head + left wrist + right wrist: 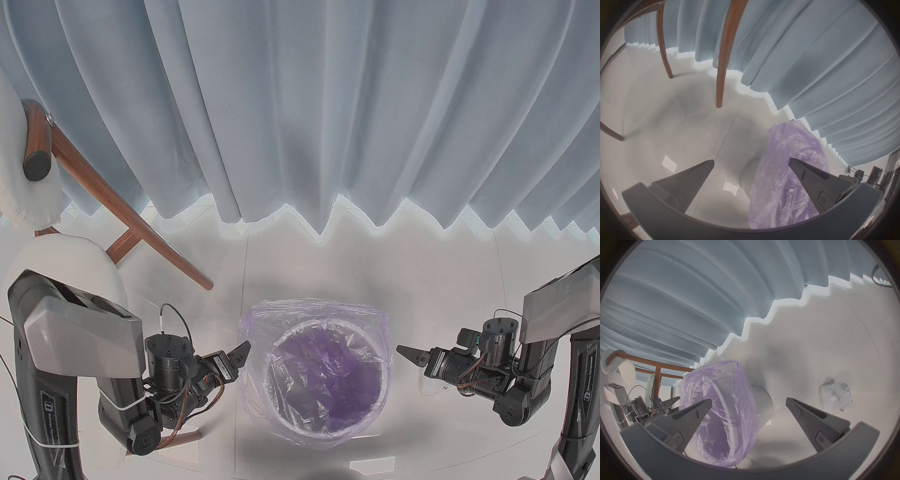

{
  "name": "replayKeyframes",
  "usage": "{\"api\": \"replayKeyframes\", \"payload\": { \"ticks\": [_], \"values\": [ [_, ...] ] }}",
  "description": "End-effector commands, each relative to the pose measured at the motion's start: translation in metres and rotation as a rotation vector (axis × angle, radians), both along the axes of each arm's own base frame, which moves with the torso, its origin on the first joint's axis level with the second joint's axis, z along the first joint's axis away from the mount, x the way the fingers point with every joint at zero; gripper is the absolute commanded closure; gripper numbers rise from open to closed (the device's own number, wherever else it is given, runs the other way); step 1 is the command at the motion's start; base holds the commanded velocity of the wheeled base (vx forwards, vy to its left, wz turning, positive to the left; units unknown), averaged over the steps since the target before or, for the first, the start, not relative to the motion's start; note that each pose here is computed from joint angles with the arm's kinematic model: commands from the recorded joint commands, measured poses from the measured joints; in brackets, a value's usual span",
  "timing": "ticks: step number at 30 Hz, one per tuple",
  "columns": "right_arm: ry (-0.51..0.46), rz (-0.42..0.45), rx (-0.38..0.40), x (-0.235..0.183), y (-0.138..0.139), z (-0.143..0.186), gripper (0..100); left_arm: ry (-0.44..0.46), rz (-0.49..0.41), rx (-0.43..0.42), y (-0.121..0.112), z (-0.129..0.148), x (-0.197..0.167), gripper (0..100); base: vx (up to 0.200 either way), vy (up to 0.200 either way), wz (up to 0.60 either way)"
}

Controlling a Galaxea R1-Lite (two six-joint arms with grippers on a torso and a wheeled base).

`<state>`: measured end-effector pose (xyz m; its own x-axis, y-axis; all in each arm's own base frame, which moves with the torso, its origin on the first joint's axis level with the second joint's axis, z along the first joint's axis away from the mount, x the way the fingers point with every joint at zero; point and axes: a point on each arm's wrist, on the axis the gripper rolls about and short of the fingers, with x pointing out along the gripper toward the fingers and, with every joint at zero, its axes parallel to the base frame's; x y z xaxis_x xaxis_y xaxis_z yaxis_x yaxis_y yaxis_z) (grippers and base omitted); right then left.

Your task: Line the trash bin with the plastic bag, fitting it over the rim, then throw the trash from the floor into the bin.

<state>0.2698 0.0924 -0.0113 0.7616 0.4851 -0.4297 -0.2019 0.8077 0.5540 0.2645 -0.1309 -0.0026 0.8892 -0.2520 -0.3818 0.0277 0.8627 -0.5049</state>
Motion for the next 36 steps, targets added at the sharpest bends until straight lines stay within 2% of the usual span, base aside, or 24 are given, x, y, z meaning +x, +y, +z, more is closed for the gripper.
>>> {"api": "replayKeyframes", "payload": {
  "ticks": [1,6,10,14,15,22,26,32,36],
  "values": [
    [-0.016,0.000,0.005,0.001,0.000,0.001,0,0.061,0.023,0.031,0.005,-0.021,0.002,0,0.000,0.000,0.00],
    [-0.014,0.001,0.005,0.000,0.000,0.001,0,0.057,0.008,0.027,0.001,-0.022,0.004,0,0.000,0.000,0.00],
    [-0.013,0.001,0.005,0.000,0.000,0.001,0,0.068,-0.040,0.029,-0.009,-0.026,-0.001,0,0.000,0.000,0.00],
    [-0.014,0.001,0.005,0.001,0.001,0.001,0,0.103,-0.026,0.051,-0.008,-0.044,0.003,0,0.000,0.000,0.00],
    [-0.013,0.000,0.004,0.000,0.000,0.001,0,0.098,-0.021,0.049,-0.009,-0.045,0.006,100,0.000,0.000,0.00],
    [-0.007,-0.002,0.002,-0.001,-0.001,0.000,0,0.016,0.001,0.017,-0.012,-0.037,0.027,100,0.000,0.000,0.00],
    [-0.007,0.000,0.002,-0.001,0.000,0.000,0,0.008,0.022,0.017,-0.010,-0.039,0.033,100,0.000,0.000,0.00],
    [-0.007,0.000,0.002,-0.002,0.000,0.001,0,0.007,0.024,0.024,-0.016,-0.058,0.045,100,0.000,0.000,0.00],
    [-0.012,0.000,0.003,-0.001,0.000,0.002,0,-0.026,0.011,0.092,-0.023,-0.075,0.058,100,0.000,0.000,0.00]
  ]
}}
